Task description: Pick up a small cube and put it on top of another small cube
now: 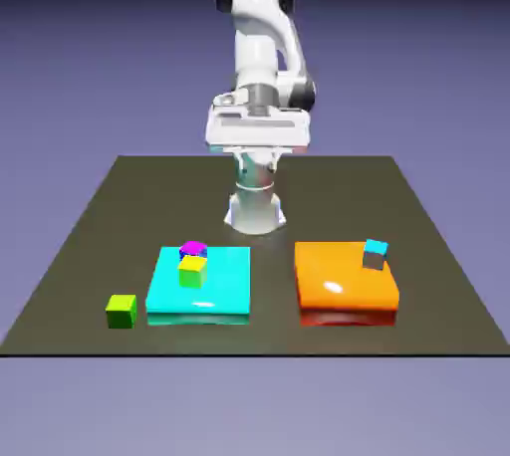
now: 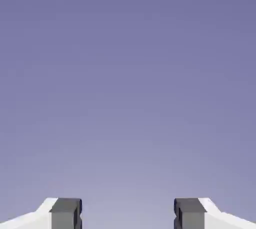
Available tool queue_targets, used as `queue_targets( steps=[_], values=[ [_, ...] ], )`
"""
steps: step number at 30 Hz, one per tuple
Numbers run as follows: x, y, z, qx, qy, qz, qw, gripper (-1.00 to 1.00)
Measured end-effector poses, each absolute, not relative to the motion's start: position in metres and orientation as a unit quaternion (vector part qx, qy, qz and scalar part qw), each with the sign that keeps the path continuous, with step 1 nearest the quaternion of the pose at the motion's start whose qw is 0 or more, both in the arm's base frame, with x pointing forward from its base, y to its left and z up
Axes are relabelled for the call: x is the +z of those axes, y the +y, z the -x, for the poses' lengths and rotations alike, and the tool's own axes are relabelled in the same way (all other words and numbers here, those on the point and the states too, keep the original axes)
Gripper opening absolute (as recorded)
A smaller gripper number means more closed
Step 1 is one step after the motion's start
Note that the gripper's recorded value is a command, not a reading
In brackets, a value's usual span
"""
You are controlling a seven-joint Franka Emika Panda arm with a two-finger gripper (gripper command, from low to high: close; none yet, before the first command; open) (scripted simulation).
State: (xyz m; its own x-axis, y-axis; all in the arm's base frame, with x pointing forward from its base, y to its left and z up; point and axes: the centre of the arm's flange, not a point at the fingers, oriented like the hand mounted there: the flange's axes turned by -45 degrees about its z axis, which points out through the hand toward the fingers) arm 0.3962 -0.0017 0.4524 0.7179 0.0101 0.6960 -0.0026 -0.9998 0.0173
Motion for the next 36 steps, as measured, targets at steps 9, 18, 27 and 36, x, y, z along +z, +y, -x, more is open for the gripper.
queue_targets(
  steps=[9,18,27,36],
  values=[
    [0.399,-0.06,-0.44,0.283,-0.187,-0.941,0.025,0.0],
    [0.333,-0.136,-0.463,0.194,-0.384,-0.902,0.04,0.0],
    [0.26,-0.21,-0.464,0.116,-0.566,-0.815,0.052,0.0],
    [0.196,-0.277,-0.446,0.058,-0.713,-0.696,0.059,0.0]
  ],
)
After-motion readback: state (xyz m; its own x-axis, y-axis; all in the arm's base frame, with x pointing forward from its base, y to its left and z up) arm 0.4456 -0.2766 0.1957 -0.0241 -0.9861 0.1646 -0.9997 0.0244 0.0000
